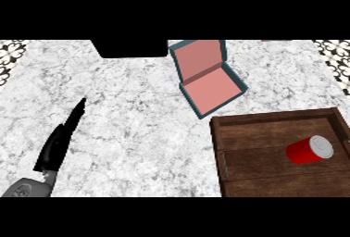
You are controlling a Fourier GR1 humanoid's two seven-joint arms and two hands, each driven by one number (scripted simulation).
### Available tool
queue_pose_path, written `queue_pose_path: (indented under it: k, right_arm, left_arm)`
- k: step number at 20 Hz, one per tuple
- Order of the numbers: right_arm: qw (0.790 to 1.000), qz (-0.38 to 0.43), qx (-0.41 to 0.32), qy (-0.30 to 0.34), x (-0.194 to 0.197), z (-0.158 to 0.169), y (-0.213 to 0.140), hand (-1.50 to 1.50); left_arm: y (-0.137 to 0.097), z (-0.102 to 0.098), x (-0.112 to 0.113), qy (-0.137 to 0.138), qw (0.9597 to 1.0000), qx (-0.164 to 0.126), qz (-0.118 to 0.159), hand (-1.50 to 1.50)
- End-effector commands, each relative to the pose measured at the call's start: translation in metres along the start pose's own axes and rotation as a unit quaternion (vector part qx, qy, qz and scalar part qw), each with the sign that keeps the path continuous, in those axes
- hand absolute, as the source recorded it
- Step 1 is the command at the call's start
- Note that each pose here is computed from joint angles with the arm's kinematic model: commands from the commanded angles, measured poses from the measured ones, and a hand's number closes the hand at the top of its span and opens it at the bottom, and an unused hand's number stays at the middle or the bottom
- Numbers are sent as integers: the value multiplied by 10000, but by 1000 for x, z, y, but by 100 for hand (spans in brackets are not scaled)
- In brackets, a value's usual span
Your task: Pick the can from the tray and place it in the cardboard box
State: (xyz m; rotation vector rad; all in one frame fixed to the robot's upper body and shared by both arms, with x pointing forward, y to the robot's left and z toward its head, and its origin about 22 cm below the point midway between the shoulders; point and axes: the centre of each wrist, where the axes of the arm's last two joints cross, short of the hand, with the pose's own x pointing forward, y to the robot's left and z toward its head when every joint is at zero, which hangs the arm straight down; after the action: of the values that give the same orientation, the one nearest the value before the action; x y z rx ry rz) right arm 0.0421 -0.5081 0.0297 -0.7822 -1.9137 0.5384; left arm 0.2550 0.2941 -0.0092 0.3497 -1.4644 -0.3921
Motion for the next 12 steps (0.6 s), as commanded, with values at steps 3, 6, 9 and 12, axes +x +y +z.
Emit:
queue_pose_path:
  k: [3,6,9,12]
  right_arm:
    - [9963,620,582,-160,39,-4,-12,-150]
    - [9955,837,420,114,60,-25,-4,-150]
    - [9910,1157,514,429,54,-28,7,-150]
    - [9903,1067,665,590,55,-30,7,-150]
  left_arm:
    - [1,5,-1,16,10000,-90,4,0]
    - [-7,-17,7,-50,10000,-50,-26,0]
    - [7,-12,8,-92,9999,-72,-53,0]
    - [11,-10,23,-10,9998,-175,51,0]
